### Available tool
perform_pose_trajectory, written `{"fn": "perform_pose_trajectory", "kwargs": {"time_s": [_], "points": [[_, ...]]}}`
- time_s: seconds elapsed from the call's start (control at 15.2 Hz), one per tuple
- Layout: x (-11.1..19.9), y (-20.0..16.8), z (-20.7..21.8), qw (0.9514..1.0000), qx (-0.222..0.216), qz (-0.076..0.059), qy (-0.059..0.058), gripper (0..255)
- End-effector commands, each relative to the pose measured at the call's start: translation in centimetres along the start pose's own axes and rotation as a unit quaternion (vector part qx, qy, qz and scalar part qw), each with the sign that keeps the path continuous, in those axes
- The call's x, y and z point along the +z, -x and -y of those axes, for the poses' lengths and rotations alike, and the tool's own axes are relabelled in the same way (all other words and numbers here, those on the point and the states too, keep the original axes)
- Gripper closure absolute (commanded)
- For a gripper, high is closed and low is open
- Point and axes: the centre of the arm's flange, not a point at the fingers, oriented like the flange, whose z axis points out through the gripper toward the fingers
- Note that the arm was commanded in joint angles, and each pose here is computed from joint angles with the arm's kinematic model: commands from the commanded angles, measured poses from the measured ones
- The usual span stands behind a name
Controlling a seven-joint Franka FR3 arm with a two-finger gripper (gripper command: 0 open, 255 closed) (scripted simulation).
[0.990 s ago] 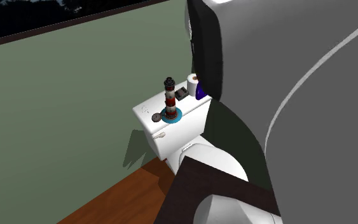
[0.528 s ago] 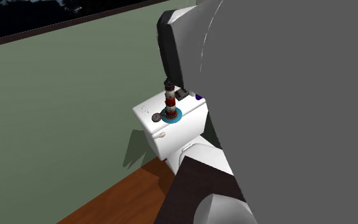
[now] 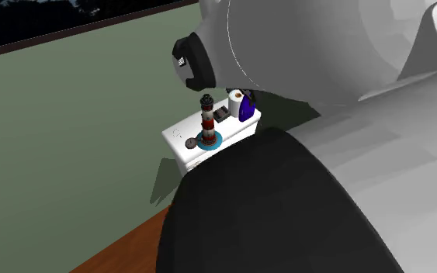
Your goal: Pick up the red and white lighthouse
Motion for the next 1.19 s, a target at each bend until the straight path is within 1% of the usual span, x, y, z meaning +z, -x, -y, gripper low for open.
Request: {"fn": "perform_pose_trajectory", "kwargs": {"time_s": [0.0,0.92,1.12], "points": [[1.4,0.6,2.3,1.0,0.008,-0.004,-0.001,0],[10.0,2.1,18.7,0.9981,0.054,-0.031,-0.001,0],[11.3,2.5,19.2,0.998,0.056,-0.031,-0.001,0]]}}
